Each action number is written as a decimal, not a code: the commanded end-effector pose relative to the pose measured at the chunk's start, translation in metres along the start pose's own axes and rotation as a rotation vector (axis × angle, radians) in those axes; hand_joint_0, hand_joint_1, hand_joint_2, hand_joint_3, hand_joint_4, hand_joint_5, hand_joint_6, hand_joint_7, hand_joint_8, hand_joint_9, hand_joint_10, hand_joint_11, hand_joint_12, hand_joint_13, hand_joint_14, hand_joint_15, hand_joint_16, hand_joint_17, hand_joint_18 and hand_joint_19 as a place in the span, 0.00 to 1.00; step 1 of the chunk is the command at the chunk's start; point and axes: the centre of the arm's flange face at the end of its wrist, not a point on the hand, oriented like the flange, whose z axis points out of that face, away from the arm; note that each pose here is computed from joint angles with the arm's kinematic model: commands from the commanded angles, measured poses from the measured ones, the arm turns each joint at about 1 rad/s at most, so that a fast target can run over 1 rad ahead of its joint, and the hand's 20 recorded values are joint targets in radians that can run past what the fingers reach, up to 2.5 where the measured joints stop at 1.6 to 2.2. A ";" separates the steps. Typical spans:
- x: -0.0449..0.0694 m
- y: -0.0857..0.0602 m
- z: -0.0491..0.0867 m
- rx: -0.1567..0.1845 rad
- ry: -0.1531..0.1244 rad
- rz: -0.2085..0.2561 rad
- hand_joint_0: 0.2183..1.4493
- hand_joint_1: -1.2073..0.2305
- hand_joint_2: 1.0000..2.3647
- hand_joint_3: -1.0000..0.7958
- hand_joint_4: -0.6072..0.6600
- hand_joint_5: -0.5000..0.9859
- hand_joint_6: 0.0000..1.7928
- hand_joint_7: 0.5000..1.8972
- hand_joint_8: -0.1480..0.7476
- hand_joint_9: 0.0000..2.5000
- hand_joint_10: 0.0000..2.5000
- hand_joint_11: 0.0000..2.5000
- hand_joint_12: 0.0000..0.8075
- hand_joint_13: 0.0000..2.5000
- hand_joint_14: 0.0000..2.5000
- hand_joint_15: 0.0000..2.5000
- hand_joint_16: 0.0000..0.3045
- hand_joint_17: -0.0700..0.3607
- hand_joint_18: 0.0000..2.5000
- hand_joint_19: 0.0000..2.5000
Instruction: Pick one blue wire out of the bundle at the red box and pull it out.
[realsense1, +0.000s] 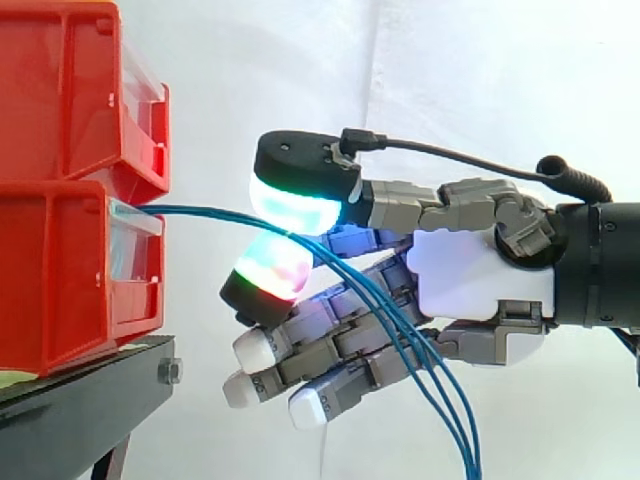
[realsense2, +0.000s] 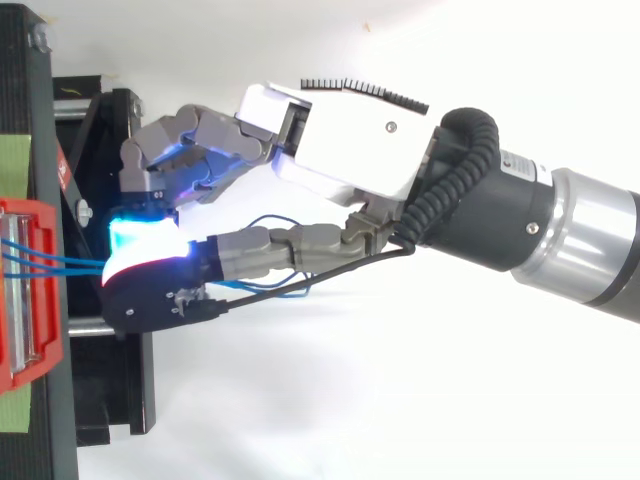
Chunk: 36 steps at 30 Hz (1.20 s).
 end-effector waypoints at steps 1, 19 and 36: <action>0.001 0.000 0.000 0.001 0.001 -0.001 0.31 0.36 0.01 0.42 0.72 0.21 0.47 0.40 0.58 0.33 0.01 0.21 0.54 0.20 0.00 0.07 0.20 0.47 0.27 0.20; 0.001 0.001 0.000 0.004 0.002 -0.002 0.24 0.34 0.00 0.28 0.71 0.22 0.44 0.39 0.60 0.32 0.01 0.23 0.57 0.20 0.00 0.08 0.21 0.50 0.26 0.20; -0.001 0.001 0.000 0.004 0.000 -0.001 0.42 0.21 0.01 0.39 0.69 0.20 0.48 0.35 0.56 0.30 0.01 0.23 0.54 0.20 0.00 0.06 0.19 0.47 0.26 0.16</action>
